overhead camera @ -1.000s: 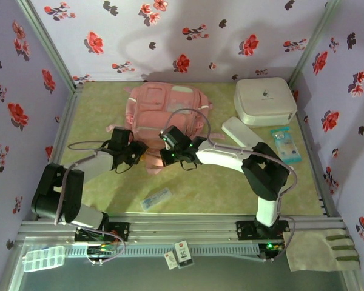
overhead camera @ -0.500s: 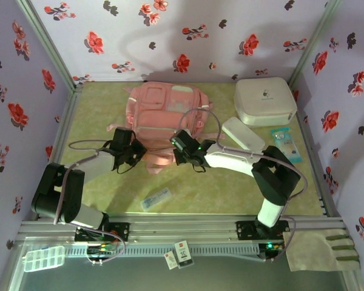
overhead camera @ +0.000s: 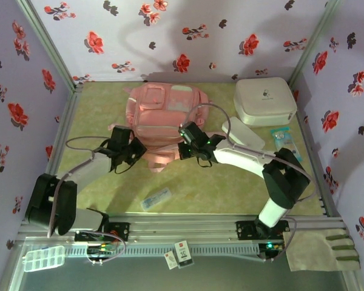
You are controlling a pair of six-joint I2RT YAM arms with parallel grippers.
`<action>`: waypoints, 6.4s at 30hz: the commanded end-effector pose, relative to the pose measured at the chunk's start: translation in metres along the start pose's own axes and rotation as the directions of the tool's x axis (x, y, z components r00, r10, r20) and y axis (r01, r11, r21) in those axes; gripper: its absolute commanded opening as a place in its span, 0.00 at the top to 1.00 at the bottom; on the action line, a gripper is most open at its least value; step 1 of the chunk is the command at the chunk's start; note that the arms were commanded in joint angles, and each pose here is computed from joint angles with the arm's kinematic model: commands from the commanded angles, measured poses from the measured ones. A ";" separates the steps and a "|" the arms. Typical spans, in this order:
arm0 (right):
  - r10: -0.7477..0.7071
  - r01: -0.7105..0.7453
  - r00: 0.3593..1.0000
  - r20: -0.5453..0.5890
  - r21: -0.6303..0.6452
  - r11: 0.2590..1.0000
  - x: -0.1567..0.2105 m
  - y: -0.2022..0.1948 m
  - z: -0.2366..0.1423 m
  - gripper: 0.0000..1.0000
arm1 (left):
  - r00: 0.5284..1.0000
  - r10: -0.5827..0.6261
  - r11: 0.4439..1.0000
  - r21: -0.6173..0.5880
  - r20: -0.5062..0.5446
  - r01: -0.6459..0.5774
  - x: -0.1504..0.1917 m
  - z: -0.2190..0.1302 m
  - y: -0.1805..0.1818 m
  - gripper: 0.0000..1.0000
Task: Pack the student bag
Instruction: Zip the student bag at the top-center of the table, then unzip the student bag at the top-center of the table.
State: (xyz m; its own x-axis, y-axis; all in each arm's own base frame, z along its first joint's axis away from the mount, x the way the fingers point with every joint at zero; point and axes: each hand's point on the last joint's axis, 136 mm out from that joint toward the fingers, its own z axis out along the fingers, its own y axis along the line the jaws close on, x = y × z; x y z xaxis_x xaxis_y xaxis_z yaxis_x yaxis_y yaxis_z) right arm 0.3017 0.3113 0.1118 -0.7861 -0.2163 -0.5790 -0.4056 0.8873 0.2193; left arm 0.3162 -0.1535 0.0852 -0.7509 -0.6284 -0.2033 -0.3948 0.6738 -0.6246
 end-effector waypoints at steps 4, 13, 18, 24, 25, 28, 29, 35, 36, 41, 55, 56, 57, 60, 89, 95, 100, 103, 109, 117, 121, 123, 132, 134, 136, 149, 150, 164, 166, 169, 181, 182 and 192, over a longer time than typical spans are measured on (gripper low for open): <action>-0.071 0.085 0.996 0.059 -0.269 0.959 -0.014 0.058 -0.049 1.00 | 0.998 0.064 0.995 -0.083 0.027 -0.062 -0.008 -0.021 0.008 1.00; -0.109 0.104 0.994 -0.016 -0.180 0.978 0.005 0.053 -0.025 1.00 | 0.998 0.029 0.998 0.061 0.051 -0.032 -0.014 -0.027 -0.029 1.00; -0.005 0.005 1.000 0.004 0.144 0.990 0.008 -0.020 -0.015 1.00 | 0.994 0.030 0.999 -0.039 0.102 -0.026 -0.021 -0.031 -0.007 1.00; -0.021 0.023 0.999 -0.047 0.053 0.998 0.018 -0.012 -0.011 1.00 | 0.997 0.005 1.000 0.015 0.082 -0.006 -0.016 -0.025 -0.012 1.00; -0.054 0.054 0.997 -0.051 0.002 0.999 0.019 0.006 -0.012 1.00 | 0.997 0.002 1.000 0.029 0.078 -0.004 -0.015 -0.024 -0.017 1.00; -0.117 0.108 0.991 -0.067 -0.126 0.986 0.022 0.051 -0.015 1.00 | 0.998 -0.005 0.997 0.072 0.068 0.000 -0.011 -0.018 -0.031 1.00; -0.123 0.111 0.990 -0.069 -0.156 0.982 0.023 0.062 -0.015 1.00 | 0.998 -0.007 0.997 0.082 0.069 0.002 -0.010 -0.016 -0.035 1.00; -0.125 0.104 0.990 -0.062 -0.279 0.955 0.025 0.090 -0.019 1.00 | 0.996 -0.038 0.991 0.130 0.077 0.027 -0.010 -0.006 -0.050 1.00; -0.125 0.103 0.990 -0.063 -0.273 0.956 0.025 0.089 -0.018 1.00 | 0.996 -0.043 0.990 0.136 0.076 0.032 -0.010 -0.004 -0.052 1.00; -0.083 0.078 0.995 -0.053 -0.091 0.993 0.020 0.055 -0.013 1.00 | 0.996 -0.032 0.995 0.094 0.086 0.023 -0.012 -0.003 -0.046 1.00; 0.179 -0.177 0.983 0.034 0.416 0.892 0.030 -0.084 -0.041 1.00 | 0.989 -0.020 1.000 -0.018 0.144 0.023 -0.021 -0.019 -0.013 1.00; 0.180 -0.180 0.983 0.040 0.420 0.889 0.027 -0.087 -0.040 1.00 | 0.990 -0.020 1.000 -0.019 0.143 0.023 -0.021 -0.019 -0.012 1.00; 0.184 -0.184 0.982 0.041 0.423 0.887 0.025 -0.090 -0.037 1.00 | 0.990 -0.018 1.000 -0.021 0.142 0.021 -0.021 -0.020 -0.011 1.00; 0.190 -0.191 0.981 0.044 0.406 0.893 0.015 -0.102 -0.026 1.00 | 0.990 -0.013 0.999 -0.029 0.141 0.017 -0.021 -0.023 -0.009 1.00; 0.241 -0.257 0.961 0.138 0.119 0.959 -0.071 -0.155 -0.005 0.62 | 0.982 0.185 0.968 -0.165 -0.030 -0.188 -0.002 -0.057 0.028 0.58; 0.262 -0.285 0.937 0.230 0.073 0.956 -0.072 -0.153 -0.048 0.26 | 0.938 0.347 0.929 -0.133 -0.022 -0.346 -0.015 -0.073 -0.012 0.32; 0.224 -0.261 0.926 0.305 0.085 0.962 -0.072 -0.161 -0.066 0.13 | 0.799 0.601 0.795 -0.106 0.006 -0.597 -0.015 -0.074 -0.065 0.06; 0.201 -0.243 0.925 0.322 0.096 0.965 -0.072 -0.162 -0.070 0.08 | 0.629 0.777 0.624 -0.126 -0.004 -0.771 -0.006 -0.066 -0.091 0.00; 0.190 -0.239 0.924 0.331 0.116 0.964 -0.070 -0.171 -0.074 0.04 | 0.189 0.970 0.166 -0.149 -0.156 -0.975 0.008 -0.026 -0.106 0.00; 0.213 -0.270 0.921 0.326 0.142 0.952 -0.064 -0.187 -0.072 0.03 | -0.078 0.953 -0.092 -0.034 -0.291 -0.995 0.018 0.020 -0.096 0.01; 0.241 -0.290 0.915 0.323 0.115 0.950 -0.064 -0.189 -0.071 0.03 | -0.169 0.931 -0.151 0.079 -0.324 -0.985 0.033 0.031 -0.085 0.02; 0.254 -0.299 0.910 0.327 0.096 0.949 -0.066 -0.187 -0.073 0.03 | -0.175 0.932 -0.149 0.105 -0.317 -0.983 0.038 0.034 -0.084 0.02; 0.285 -0.324 0.907 0.310 0.083 0.942 -0.062 -0.190 -0.066 0.04 | -0.229 0.906 -0.220 0.064 -0.357 -0.973 0.030 0.052 -0.075 0.05; 0.290 -0.330 0.906 0.309 0.083 0.940 -0.061 -0.191 -0.066 0.04 | -0.244 0.898 -0.245 0.045 -0.366 -0.969 0.026 0.054 -0.075 0.07; 0.290 -0.328 0.905 0.310 0.080 0.941 -0.062 -0.190 -0.066 0.04 | -0.258 0.893 -0.271 0.018 -0.368 -0.962 0.021 0.055 -0.079 0.12; 0.302 -0.328 0.913 0.276 0.053 0.943 -0.057 -0.186 -0.058 0.05 | -0.233 0.934 -0.264 -0.084 -0.272 -0.961 0.009 0.015 -0.124 0.65; 0.303 -0.326 0.914 0.271 0.044 0.944 -0.057 -0.185 -0.057 0.05 | -0.229 0.938 -0.260 -0.092 -0.260 -0.961 0.008 0.011 -0.125 0.70; 0.359 -0.326 0.905 0.226 -0.171 0.930 -0.099 -0.152 -0.033 0.07 | -0.161 0.983 -0.175 -0.196 -0.087 -0.965 -0.001 -0.015 -0.146 1.00; 0.366 -0.323 0.906 0.211 -0.210 0.923 -0.111 -0.143 -0.023 0.08 | -0.130 0.991 -0.135 -0.222 -0.038 -0.966 -0.005 -0.022 -0.153 1.00; 0.355 -0.302 0.915 0.191 -0.258 0.918 -0.120 -0.130 -0.011 0.09 | -0.088 0.996 -0.080 -0.252 0.023 -0.964 -0.011 -0.034 -0.157 1.00; 0.217 -0.141 0.969 0.117 -0.457 0.878 -0.131 -0.072 0.024 0.16 | 0.022 0.982 0.064 -0.216 0.190 -0.974 -0.015 -0.065 -0.141 1.00; 0.211 -0.137 0.971 0.109 -0.467 0.873 -0.130 -0.069 0.026 0.17 | 0.026 0.980 0.069 -0.213 0.196 -0.975 -0.015 -0.066 -0.140 1.00; 0.143 -0.086 0.988 0.061 -0.552 0.830 -0.109 -0.044 0.030 0.19 | 0.045 0.979 0.086 -0.207 0.197 -0.975 -0.017 -0.064 -0.136 1.00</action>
State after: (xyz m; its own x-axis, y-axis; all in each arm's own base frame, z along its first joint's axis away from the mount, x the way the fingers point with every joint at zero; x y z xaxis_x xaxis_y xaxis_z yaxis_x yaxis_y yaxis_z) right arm 0.4279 0.2997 0.1414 -0.8180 -0.0178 -0.5750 -0.4756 0.5831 0.6586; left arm 0.3363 -0.2037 0.1811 -0.3778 0.6601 -0.6493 0.6454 0.6905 0.3264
